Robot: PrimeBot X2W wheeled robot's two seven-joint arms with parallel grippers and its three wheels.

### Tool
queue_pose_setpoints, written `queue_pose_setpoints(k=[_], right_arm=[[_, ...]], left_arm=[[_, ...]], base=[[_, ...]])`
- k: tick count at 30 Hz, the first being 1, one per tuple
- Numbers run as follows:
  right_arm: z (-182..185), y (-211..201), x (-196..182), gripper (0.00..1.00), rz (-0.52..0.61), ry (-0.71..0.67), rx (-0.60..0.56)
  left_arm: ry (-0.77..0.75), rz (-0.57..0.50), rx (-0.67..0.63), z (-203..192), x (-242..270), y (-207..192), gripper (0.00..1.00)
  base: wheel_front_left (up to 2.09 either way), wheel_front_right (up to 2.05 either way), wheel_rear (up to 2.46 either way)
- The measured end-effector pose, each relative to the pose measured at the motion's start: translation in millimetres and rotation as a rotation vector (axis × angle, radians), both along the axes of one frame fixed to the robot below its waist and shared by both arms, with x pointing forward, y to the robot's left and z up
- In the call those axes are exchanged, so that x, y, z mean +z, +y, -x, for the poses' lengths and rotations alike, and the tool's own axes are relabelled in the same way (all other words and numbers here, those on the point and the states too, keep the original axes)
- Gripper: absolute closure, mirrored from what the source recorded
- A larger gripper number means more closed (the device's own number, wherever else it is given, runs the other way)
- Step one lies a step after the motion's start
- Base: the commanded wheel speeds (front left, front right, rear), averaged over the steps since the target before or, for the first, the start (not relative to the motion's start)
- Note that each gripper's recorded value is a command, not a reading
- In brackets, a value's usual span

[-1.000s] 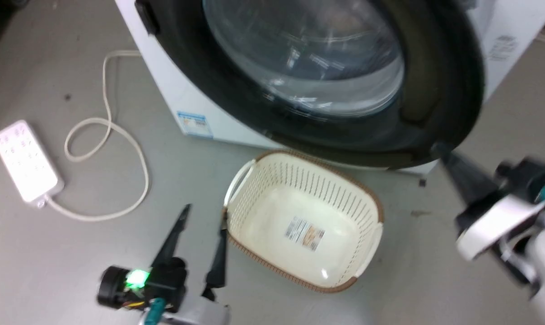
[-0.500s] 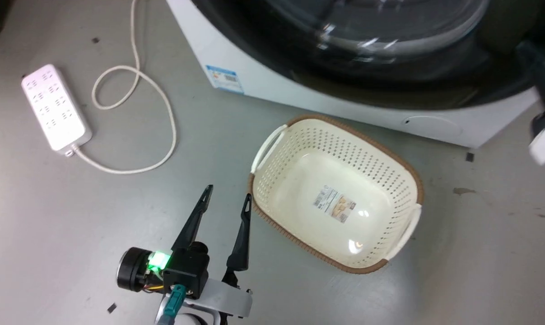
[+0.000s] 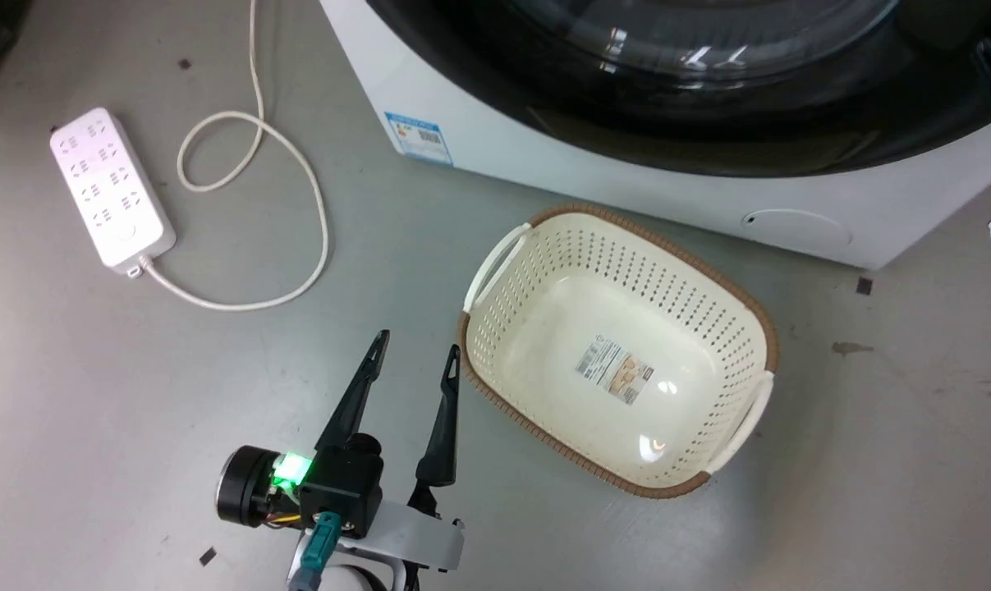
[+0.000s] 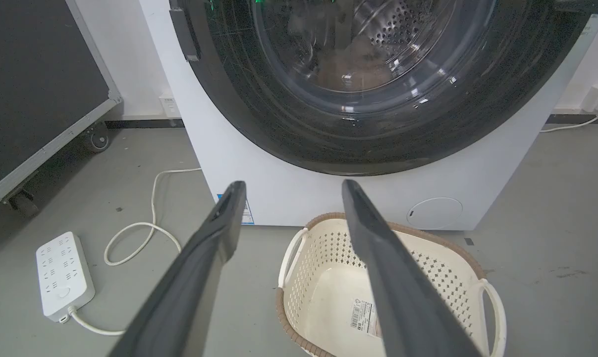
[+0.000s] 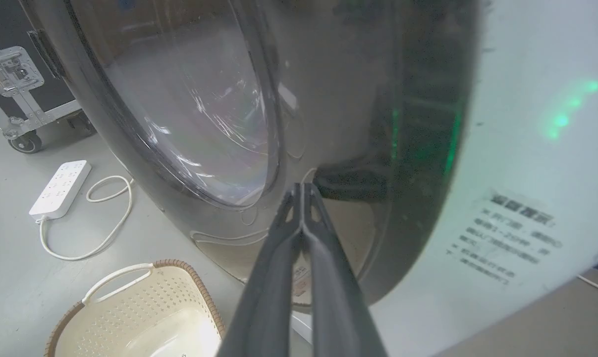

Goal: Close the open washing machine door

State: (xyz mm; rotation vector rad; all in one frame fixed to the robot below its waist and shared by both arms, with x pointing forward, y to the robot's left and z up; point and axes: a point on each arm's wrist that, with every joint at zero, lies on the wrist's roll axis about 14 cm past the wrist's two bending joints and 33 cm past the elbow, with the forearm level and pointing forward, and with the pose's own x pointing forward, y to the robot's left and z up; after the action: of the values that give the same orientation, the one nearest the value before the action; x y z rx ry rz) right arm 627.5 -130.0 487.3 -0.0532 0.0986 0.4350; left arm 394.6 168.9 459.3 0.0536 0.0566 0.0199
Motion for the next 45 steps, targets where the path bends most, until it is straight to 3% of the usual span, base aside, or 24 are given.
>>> queue_pose_setpoints(k=[7,8,9,19,30,35,45], right_arm=[[17.3,-11.6,26.2,0.98,-0.034,-0.05,-0.03],[22.8,-13.2,28.8,0.35,-0.034,-0.057,-0.033],[30.0,-14.5,30.0,0.0,-0.032,-0.06,-0.033],[136.3,-38.8,62.5,0.0,-0.159,-0.174,-0.131],[232.4,-59.1,57.3,0.0,-0.123,-0.263,-0.3],[255.7,-50.0,37.2,0.0,-0.122,-0.216,-0.323],[265.3,-44.2,24.0,0.0,-0.138,-0.176,-0.336]], left_arm=[[-0.052,0.006,-0.004,1.6,18.0,0.8,0.0],[-0.062,0.01,-0.005,2.1,21.5,1.4,0.0],[-0.072,0.012,-0.006,2.7,25.0,2.0,0.0],[-0.153,0.09,-0.051,22.7,53.8,-1.4,0.0],[-0.168,0.107,-0.117,35.8,59.1,-17.1,0.0],[-0.165,0.105,-0.113,36.7,57.7,-15.9,0.0],[-0.118,0.097,-0.123,38.7,42.9,-18.1,0.0]], base=[[0.0,0.0,0.0],[0.0,0.0,0.0],[0.0,0.0,0.0],[0.0,0.0,0.0],[0.0,0.0,0.0],[0.0,0.0,0.0],[0.0,0.0,0.0]])
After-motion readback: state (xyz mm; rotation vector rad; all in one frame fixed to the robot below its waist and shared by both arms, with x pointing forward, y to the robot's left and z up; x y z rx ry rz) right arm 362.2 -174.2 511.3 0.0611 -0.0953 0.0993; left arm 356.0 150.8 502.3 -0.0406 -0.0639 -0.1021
